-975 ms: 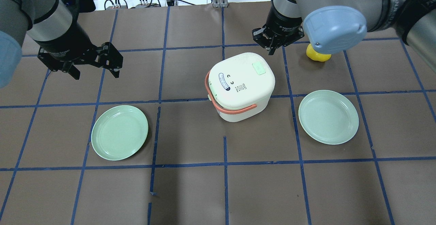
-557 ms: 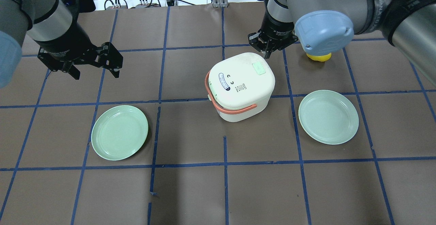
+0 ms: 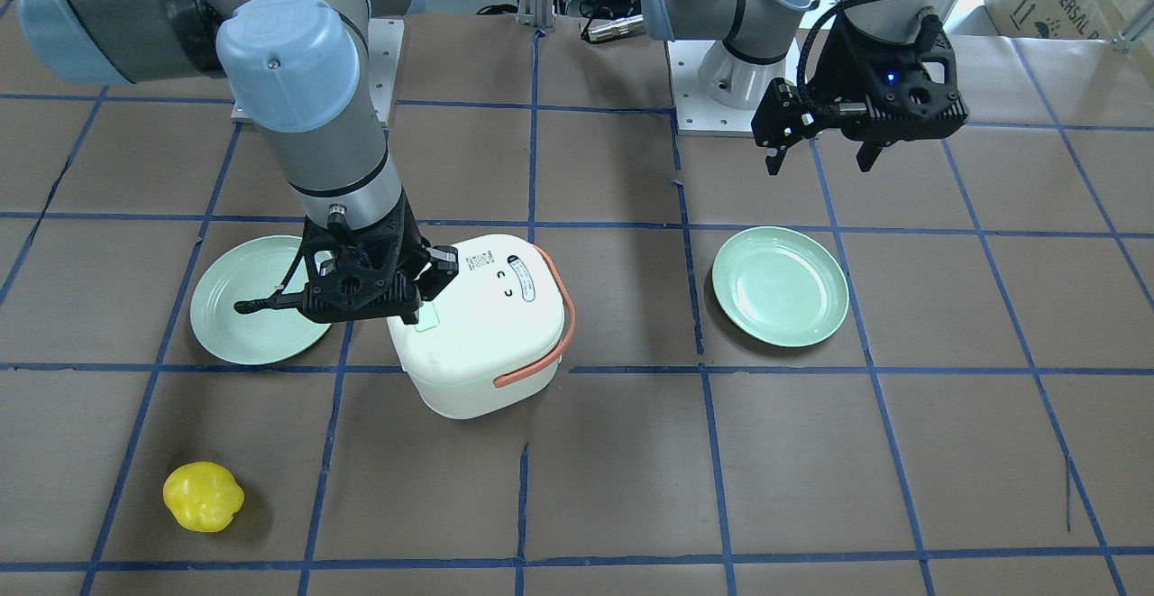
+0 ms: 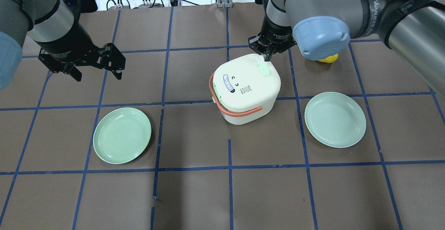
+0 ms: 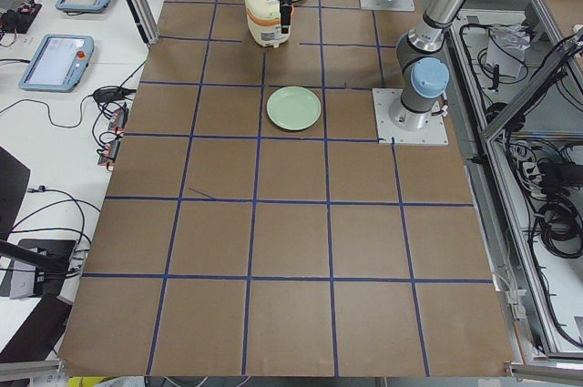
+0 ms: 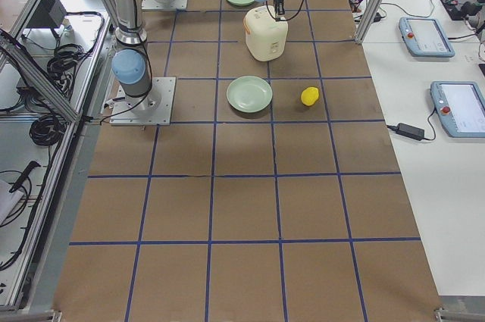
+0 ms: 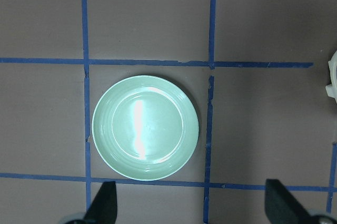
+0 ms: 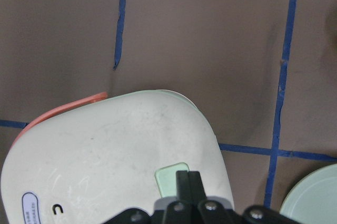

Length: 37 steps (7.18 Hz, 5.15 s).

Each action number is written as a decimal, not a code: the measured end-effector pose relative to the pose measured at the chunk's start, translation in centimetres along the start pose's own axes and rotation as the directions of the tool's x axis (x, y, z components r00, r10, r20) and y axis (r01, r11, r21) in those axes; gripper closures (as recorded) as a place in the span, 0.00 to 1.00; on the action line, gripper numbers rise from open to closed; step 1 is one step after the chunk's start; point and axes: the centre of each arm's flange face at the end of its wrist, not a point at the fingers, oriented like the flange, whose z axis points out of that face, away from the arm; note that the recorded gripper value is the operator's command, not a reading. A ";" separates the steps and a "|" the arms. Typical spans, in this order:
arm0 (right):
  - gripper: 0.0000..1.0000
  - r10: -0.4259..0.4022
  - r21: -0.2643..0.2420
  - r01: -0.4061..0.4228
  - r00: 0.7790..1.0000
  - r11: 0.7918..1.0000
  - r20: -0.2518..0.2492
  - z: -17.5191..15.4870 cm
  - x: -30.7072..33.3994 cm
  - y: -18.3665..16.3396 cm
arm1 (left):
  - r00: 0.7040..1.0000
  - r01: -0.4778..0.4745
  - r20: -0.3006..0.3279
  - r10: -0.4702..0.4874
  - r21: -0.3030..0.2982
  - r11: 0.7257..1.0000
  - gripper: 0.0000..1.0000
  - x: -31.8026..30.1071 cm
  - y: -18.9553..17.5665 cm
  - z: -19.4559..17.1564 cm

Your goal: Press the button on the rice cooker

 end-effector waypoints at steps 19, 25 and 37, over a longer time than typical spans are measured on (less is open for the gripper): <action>0.73 -0.012 0.012 0.012 1.000 1.000 0.007 0.3 -0.6 0.1 | 1.000 0.000 0.000 0.000 0.000 1.000 0.00 0.0 0.0 0.0; 0.01 0.055 0.055 -0.054 0.998 0.997 -0.013 -8.8 2.2 1.9 | 1.000 0.000 0.000 0.000 0.000 1.000 0.00 0.0 0.0 0.0; 0.01 0.152 -0.008 -0.153 0.987 0.988 -0.048 -9.5 8.3 4.1 | 1.000 0.000 0.000 0.000 0.000 1.000 0.00 0.0 0.0 0.0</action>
